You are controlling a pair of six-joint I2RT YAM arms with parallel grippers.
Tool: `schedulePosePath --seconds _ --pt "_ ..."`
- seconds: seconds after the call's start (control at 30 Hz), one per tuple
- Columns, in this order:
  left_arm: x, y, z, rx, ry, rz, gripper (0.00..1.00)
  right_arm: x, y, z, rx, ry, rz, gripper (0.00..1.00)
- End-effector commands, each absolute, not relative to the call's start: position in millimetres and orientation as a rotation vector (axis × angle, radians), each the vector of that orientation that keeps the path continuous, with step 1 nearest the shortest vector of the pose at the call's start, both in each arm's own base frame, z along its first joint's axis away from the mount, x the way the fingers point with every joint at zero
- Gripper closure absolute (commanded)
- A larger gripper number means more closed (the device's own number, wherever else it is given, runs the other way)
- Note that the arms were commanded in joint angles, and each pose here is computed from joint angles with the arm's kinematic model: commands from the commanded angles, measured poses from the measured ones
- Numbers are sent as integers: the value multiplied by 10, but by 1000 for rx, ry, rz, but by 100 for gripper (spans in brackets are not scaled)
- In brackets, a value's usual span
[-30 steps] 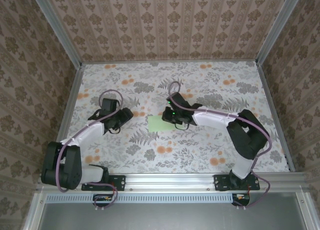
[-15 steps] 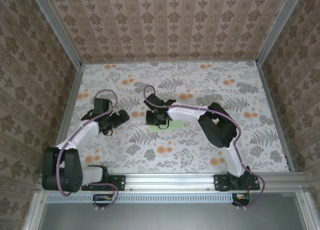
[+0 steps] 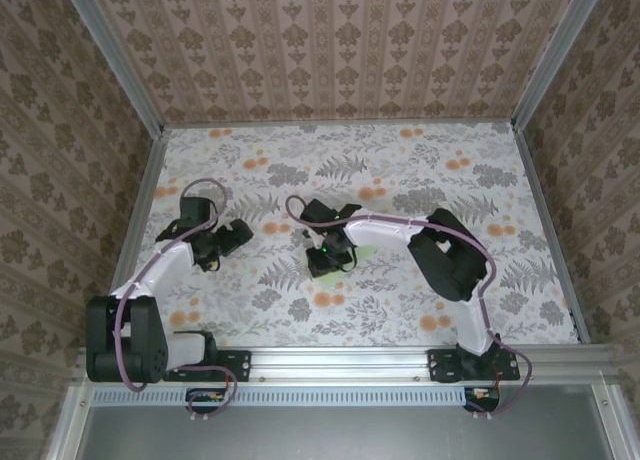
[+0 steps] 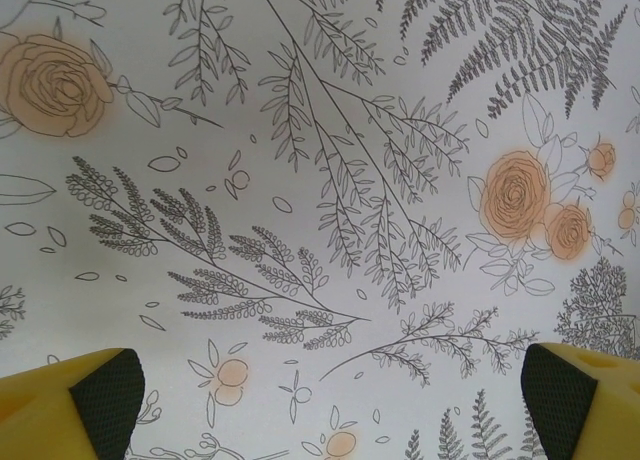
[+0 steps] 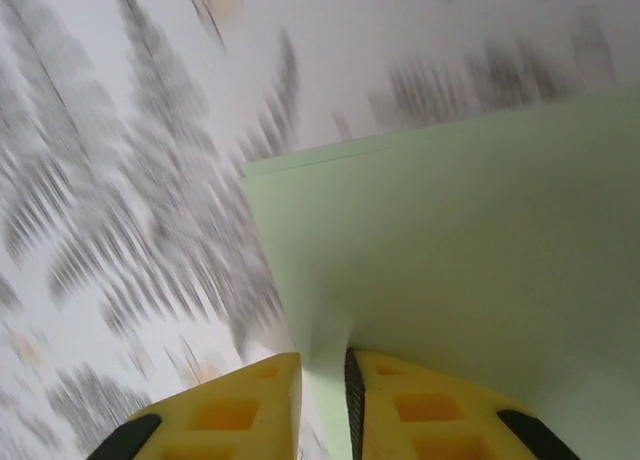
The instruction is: Fold a paper plane with a square sheet of paper (pick it up from the middle)
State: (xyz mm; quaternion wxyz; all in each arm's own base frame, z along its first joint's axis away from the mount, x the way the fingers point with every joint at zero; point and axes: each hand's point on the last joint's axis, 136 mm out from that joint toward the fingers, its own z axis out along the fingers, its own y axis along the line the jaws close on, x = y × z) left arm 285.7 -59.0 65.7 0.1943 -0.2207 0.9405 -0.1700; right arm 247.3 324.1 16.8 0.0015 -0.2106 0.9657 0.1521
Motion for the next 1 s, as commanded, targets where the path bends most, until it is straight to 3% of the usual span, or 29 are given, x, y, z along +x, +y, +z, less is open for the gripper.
schedulePosePath --seconds 0.0,0.17,0.33,0.83,0.97 --pt "2922 -643 773 -556 2618 -523 0 2285 2781 369 -773 3060 315 71" --pt "2922 -810 746 -490 2635 -617 4 2779 2483 730 -247 2895 186 56" --pt "2927 -1004 758 -413 2664 -681 5 2971 2200 544 182 2868 140 56" --pt "2965 -1372 746 -273 2706 -790 0 3252 2268 175 280 2910 113 53" --pt "2955 -1494 779 -223 2714 -830 0 3303 2380 85 173 2941 149 51"
